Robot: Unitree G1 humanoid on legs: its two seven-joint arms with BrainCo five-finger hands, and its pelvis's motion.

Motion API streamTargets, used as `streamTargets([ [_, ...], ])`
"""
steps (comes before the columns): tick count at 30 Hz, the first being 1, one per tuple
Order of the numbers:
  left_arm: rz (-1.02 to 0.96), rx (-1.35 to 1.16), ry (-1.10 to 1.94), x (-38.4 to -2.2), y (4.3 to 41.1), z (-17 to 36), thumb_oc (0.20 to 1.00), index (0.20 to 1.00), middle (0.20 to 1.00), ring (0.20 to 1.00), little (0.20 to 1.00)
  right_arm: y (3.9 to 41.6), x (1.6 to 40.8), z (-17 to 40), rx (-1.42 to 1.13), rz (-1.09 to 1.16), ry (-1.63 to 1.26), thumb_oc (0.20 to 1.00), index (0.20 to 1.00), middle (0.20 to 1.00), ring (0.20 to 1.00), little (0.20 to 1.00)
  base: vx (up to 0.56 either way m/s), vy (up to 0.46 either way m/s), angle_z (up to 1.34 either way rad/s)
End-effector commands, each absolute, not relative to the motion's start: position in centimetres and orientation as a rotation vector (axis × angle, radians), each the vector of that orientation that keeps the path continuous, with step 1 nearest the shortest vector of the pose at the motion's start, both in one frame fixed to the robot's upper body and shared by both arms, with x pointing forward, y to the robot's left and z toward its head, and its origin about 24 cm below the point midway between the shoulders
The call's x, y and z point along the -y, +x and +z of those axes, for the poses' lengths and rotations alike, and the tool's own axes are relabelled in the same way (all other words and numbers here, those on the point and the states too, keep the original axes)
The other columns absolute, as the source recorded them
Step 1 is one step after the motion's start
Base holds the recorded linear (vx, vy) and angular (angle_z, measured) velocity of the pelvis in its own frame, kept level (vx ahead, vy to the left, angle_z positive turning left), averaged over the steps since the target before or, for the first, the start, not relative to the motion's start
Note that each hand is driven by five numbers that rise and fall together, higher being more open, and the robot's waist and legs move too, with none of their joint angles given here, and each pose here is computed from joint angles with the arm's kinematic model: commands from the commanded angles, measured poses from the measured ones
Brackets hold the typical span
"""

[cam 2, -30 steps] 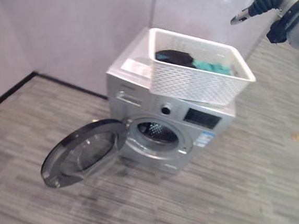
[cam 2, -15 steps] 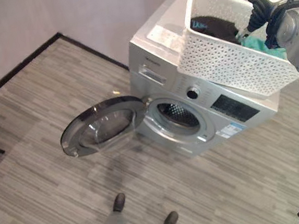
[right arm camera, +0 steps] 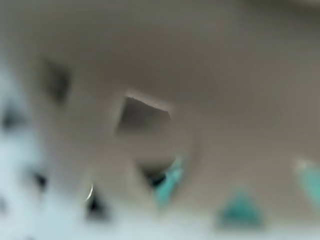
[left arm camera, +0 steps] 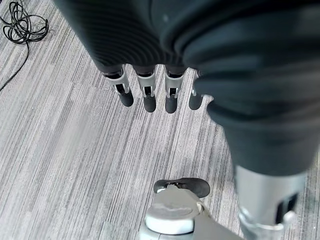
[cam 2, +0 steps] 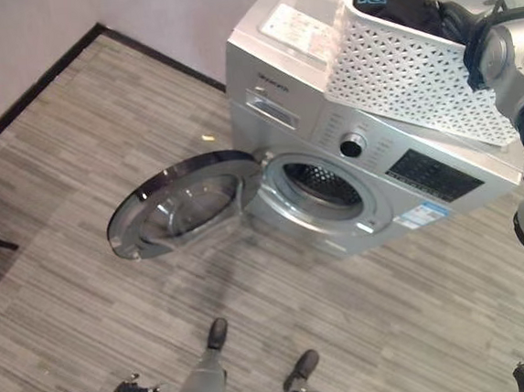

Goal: Grab the laundry basket,head to the washer,open it,put in the laundry and shut it.

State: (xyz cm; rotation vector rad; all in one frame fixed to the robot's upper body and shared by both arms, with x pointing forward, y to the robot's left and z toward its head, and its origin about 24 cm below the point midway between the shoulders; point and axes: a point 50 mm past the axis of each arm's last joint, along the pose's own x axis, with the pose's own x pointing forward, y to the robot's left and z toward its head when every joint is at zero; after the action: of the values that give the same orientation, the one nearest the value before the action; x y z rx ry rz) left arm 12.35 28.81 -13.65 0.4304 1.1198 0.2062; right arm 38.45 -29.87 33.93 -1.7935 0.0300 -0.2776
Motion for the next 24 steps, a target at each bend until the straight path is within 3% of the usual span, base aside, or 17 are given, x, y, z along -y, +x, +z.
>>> streamTargets([
  [1, 0.115, -1.109, 0.483, -27.8, 13.1, -13.8, 1.0, 1.0, 1.0, 1.0, 1.0, 35.6, 32.7, 39.7, -0.12, -0.508, -1.812, 1.0, 1.0, 1.0, 1.0, 1.0, 0.12, -0.048, 0.09],
  [10, 0.047, -1.096, 0.519, -27.1, 14.4, -13.6, 1.0, 1.0, 1.0, 1.0, 1.0, 33.9, 35.2, 40.3, -0.225, -0.589, -1.767, 1.0, 1.0, 1.0, 1.0, 1.0, 0.06, -0.013, 0.16],
  [24, 0.064, -1.09, 0.512, -26.9, 15.0, -13.5, 1.0, 1.0, 1.0, 1.0, 1.0, 34.6, 33.1, 41.7, -0.028, -0.629, -1.642, 1.0, 1.0, 1.0, 1.0, 1.0, 0.0, 0.004, 0.04],
])
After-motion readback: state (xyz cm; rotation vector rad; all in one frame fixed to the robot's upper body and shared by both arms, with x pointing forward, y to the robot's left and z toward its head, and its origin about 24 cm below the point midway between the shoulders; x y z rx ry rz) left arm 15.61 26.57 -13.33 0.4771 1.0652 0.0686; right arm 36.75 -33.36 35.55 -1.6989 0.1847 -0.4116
